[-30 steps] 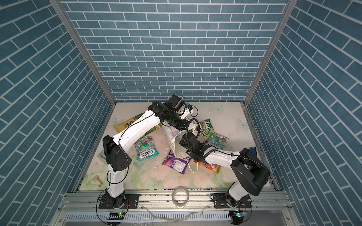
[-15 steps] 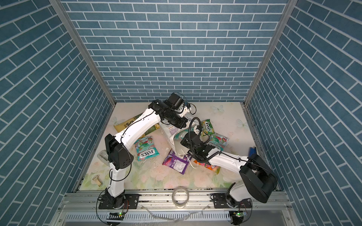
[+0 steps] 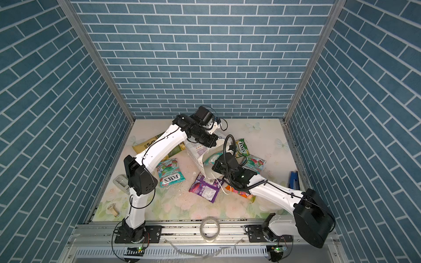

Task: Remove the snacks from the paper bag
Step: 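Lift the teal packet out with the right gripper while left holds bag rim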

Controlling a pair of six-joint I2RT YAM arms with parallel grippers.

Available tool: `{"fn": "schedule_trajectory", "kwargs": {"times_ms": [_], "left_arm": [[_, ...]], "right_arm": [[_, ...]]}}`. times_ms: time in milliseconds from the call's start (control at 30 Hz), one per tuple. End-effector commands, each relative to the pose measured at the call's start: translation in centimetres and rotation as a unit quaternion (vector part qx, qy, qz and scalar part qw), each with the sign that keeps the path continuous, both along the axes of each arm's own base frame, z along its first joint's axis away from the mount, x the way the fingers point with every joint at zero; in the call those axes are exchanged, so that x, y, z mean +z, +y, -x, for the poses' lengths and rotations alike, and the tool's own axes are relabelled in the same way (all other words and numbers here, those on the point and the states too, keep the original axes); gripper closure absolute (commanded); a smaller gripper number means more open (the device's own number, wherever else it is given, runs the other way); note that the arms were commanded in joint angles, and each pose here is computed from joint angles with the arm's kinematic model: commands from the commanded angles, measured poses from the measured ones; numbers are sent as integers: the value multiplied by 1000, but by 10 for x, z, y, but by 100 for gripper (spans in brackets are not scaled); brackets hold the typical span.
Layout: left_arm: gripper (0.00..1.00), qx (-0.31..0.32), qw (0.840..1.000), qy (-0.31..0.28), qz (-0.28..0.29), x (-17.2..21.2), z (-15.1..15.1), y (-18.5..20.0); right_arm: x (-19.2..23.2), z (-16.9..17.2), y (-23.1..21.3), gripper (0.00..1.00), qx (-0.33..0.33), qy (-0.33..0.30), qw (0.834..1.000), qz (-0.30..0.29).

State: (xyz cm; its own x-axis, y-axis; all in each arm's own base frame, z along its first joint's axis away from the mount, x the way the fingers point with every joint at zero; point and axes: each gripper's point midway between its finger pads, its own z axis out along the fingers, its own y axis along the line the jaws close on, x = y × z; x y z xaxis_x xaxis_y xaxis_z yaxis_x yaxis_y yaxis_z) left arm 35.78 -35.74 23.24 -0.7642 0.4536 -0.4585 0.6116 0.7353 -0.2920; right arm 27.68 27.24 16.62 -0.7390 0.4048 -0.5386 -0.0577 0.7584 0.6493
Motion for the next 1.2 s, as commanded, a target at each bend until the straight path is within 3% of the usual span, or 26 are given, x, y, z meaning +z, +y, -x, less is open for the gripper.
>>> {"fn": "schedule_trajectory", "kwargs": {"times_ms": [0, 333, 533, 833, 1167], "left_arm": [[100, 18, 1000, 1, -9, -2, -8, 7], [100, 24, 1000, 3, 2, 4, -11, 7], [100, 27, 1000, 3, 5, 7, -11, 7], [100, 29, 999, 5, 13, 15, -10, 8], [100, 33, 998, 17, 47, 40, -6, 16]], "right_arm": [[24, 7, -2, 100, 24, -26, 999, -6], [79, 41, -10, 100, 117, -119, 986, -22], [115, 58, -27, 100, 134, -156, 979, -14], [175, 76, -91, 100, 63, -224, 973, 1], [212, 82, -159, 100, -33, -254, 963, 84]]}}
